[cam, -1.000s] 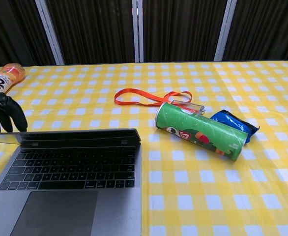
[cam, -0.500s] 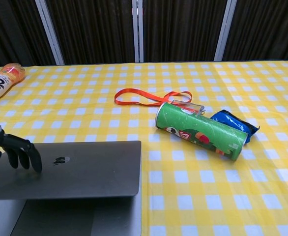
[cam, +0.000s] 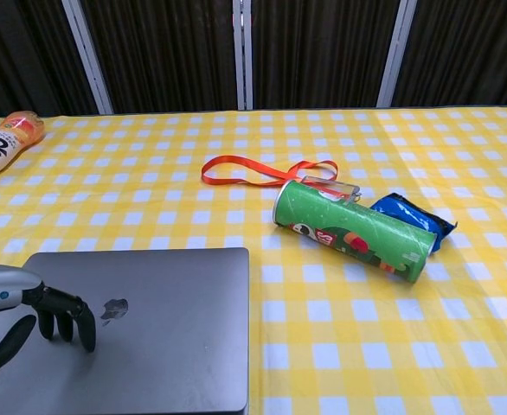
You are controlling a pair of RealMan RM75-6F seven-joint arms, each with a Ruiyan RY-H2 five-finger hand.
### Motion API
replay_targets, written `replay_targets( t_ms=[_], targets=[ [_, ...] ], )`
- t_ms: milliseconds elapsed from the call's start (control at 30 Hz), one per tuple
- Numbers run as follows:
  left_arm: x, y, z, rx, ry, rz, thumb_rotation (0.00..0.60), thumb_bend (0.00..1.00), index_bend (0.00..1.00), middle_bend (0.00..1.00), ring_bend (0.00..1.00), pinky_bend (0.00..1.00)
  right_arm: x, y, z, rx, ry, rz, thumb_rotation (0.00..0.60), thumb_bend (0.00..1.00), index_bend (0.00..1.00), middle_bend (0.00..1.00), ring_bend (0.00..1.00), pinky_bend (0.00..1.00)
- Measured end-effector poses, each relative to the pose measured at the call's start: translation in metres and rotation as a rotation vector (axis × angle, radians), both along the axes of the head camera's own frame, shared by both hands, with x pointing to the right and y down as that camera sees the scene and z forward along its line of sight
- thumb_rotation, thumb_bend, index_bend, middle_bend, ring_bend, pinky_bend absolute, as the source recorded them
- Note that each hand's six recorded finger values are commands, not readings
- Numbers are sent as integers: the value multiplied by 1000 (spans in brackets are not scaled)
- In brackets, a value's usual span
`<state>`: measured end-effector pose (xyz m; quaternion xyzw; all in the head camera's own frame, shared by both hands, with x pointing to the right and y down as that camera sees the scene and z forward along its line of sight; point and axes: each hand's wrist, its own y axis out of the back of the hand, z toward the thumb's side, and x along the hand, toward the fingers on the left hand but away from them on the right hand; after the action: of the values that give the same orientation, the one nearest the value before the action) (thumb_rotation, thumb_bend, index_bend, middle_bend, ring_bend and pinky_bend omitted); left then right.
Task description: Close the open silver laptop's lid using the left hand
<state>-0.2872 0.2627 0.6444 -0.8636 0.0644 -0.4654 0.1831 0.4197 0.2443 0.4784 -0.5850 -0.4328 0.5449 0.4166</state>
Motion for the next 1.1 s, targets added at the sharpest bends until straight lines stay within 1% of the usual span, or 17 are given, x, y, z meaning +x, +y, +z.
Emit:
replay_targets(
  t_ms=[333, 433, 500, 533, 567, 600, 633, 667, 700, 733, 767, 800, 867, 900, 967, 1000, 1100],
  targets=[
    [-3, 5, 7, -33, -25, -10, 600, 1000, 311, 252, 262, 273, 0, 0, 0, -2, -2, -1, 600, 0, 19, 0, 0, 0],
    [-1, 2, 4, -25, -8, -30, 600, 1000, 313, 252, 262, 252, 0, 0, 0, -1, -2, 0, 600, 0, 19, 0, 0, 0],
    [1, -3, -3, -9, 17, -56, 600, 1000, 313, 245, 258, 227, 0, 0, 0, -2, -2, 0, 600, 0, 19, 0, 0, 0],
    [2, -5, -6, 1, 31, -67, 600, 1000, 310, 237, 250, 210, 0, 0, 0, -3, -2, 0, 600, 0, 19, 0, 0, 0],
    [2, -8, -11, 15, 45, -79, 600, 990, 299, 213, 218, 165, 0, 0, 1, -4, -2, -1, 600, 0, 19, 0, 0, 0],
    [2, -12, -15, 33, 60, -91, 600, 958, 280, 183, 176, 122, 0, 0, 1, -4, -2, -1, 600, 0, 19, 0, 0, 0],
    [2, -18, -23, 60, 80, -109, 600, 844, 220, 117, 101, 61, 0, 0, 1, -5, -2, -1, 600, 0, 19, 0, 0, 0],
    [1, -22, -28, 84, 95, -123, 600, 644, 132, 55, 39, 18, 0, 0, 1, -5, -2, -2, 600, 0, 19, 0, 0, 0],
    [-1, -29, -36, 120, 113, -143, 600, 485, 78, 22, 11, 2, 0, 0, 1, -5, -2, -2, 600, 0, 19, 0, 0, 0],
    [-3, -34, -42, 151, 123, -159, 600, 260, 18, 0, 0, 0, -1, 0, 1, -4, -3, -3, 600, 0, 19, 0, 0, 0],
    [-7, -39, -48, 186, 131, -178, 600, 107, 0, 0, 0, 0, -1, 0, 1, -3, -3, -3, 600, 0, 19, 0, 0, 0],
    [-13, -46, -56, 238, 135, -207, 600, 31, 0, 0, 0, 0, -1, 0, 0, -2, -3, -3, 600, 0, 19, 0, 0, 0],
    [-24, -56, -69, 328, 125, -252, 600, 1, 0, 0, 0, 0, -1, 0, 0, -1, -3, -3, 600, 0, 19, 0, 0, 0],
    [-32, -61, -77, 393, 107, -280, 600, 0, 0, 0, 0, 0, -1, 0, 0, -1, -3, -3, 600, 0, 19, 0, 0, 0],
    [-47, -67, -89, 492, 60, -322, 600, 0, 0, 0, 0, 0, -1, 0, 0, -2, -3, -3, 600, 0, 19, 0, 0, 0],
    [-59, -68, -95, 552, 15, -354, 600, 0, 0, 0, 0, 0, -1, 0, 0, -1, -4, -3, 600, 0, 19, 0, 0, 0],
    [-94, -64, -108, 658, -119, -445, 600, 0, 0, 0, 0, 0, 0, 0, 0, 1, -4, -5, 600, 0, 19, 0, 0, 0]
  ],
)
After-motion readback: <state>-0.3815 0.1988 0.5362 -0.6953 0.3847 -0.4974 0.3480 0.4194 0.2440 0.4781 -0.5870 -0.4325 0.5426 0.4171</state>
